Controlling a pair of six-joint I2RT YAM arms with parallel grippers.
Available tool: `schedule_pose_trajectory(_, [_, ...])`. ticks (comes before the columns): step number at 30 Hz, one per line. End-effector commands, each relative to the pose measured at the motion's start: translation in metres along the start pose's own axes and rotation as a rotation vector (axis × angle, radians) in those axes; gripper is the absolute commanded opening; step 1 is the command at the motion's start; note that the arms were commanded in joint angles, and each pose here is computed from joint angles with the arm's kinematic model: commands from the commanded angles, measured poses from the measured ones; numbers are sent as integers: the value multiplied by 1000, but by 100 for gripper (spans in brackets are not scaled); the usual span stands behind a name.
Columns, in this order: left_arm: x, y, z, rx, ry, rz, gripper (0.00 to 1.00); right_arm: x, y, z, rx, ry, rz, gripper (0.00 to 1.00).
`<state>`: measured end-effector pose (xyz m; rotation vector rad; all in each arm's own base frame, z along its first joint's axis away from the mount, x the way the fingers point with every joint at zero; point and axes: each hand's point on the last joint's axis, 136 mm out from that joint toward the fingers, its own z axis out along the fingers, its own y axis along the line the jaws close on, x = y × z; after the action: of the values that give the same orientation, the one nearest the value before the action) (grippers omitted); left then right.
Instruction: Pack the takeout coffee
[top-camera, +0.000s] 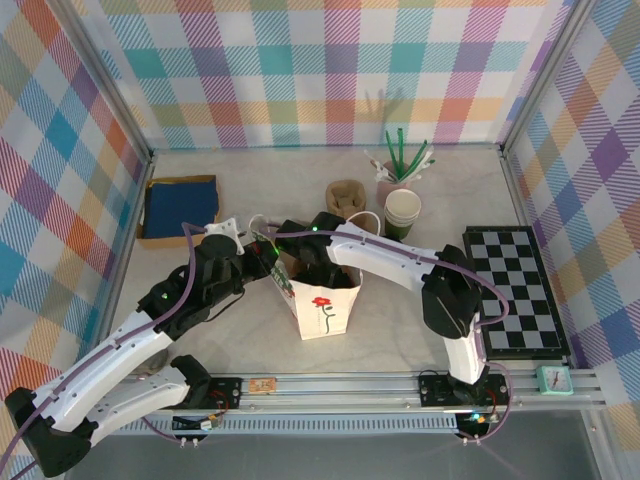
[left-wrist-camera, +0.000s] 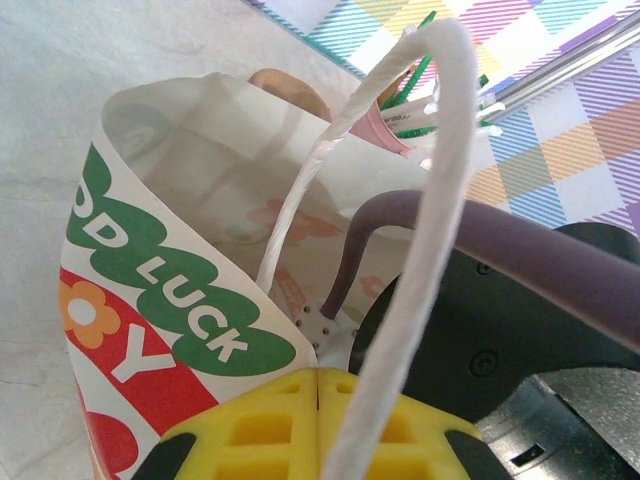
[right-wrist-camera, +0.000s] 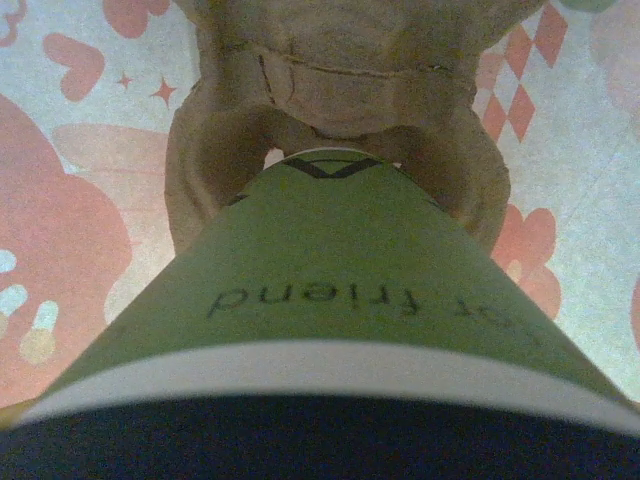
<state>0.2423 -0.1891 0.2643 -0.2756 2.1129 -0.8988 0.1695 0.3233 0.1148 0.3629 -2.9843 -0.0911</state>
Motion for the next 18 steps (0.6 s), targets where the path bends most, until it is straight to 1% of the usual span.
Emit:
schedule_pose_trajectory(1, [-14,-10,-6,17,-53,22,0,8,-12,6,51,44,22,44])
schedule_pose_trajectory(8, [-19,-7,-12,0,-83,28,0,9,-23,4,85,38,43,44])
schedule_pose_trajectory(18, [-19,-7,-10,-2,-77,35,0,12,-27,3,90,31,53,44])
